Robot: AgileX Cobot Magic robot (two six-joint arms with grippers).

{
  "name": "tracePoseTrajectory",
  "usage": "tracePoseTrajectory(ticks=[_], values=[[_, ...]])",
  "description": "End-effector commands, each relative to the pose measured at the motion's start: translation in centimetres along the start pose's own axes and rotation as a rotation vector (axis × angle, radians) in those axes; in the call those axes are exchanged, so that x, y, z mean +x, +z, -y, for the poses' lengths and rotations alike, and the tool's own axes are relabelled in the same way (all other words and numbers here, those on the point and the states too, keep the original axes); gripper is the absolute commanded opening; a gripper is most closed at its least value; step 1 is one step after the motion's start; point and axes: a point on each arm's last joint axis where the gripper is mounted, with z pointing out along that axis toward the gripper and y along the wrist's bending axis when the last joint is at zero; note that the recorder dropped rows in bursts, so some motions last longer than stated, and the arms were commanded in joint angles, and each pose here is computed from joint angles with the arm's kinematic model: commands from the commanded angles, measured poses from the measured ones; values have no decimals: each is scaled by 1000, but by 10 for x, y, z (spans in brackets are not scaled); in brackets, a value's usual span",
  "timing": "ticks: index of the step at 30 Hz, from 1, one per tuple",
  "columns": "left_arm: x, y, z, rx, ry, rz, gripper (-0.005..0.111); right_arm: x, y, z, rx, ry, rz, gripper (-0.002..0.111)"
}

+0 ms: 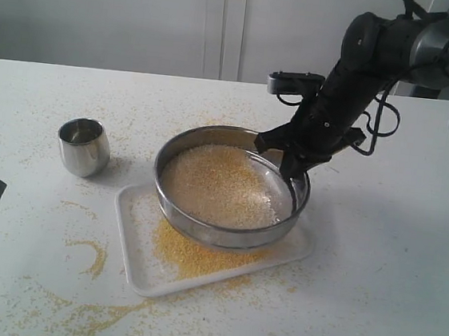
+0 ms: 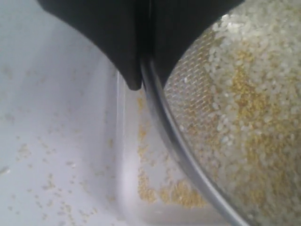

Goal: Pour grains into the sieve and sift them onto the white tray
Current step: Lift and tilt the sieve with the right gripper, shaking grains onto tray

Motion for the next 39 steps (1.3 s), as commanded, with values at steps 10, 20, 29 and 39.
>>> tracePoseTrajectory(ticks=[10,20,29,39], values=[[2,-1,-1,-5,1,-4,0,-3,-13,-3,-94,40,78,0],[2,-1,-1,-5,1,-4,0,1,-18,3,18,-51,36,0],[2,-1,-1,-5,1,-4,0,-2,-20,6,35,252,89,0],[2,-1,-1,-5,1,-4,0,-3,-19,-6,9,-69,72,0]])
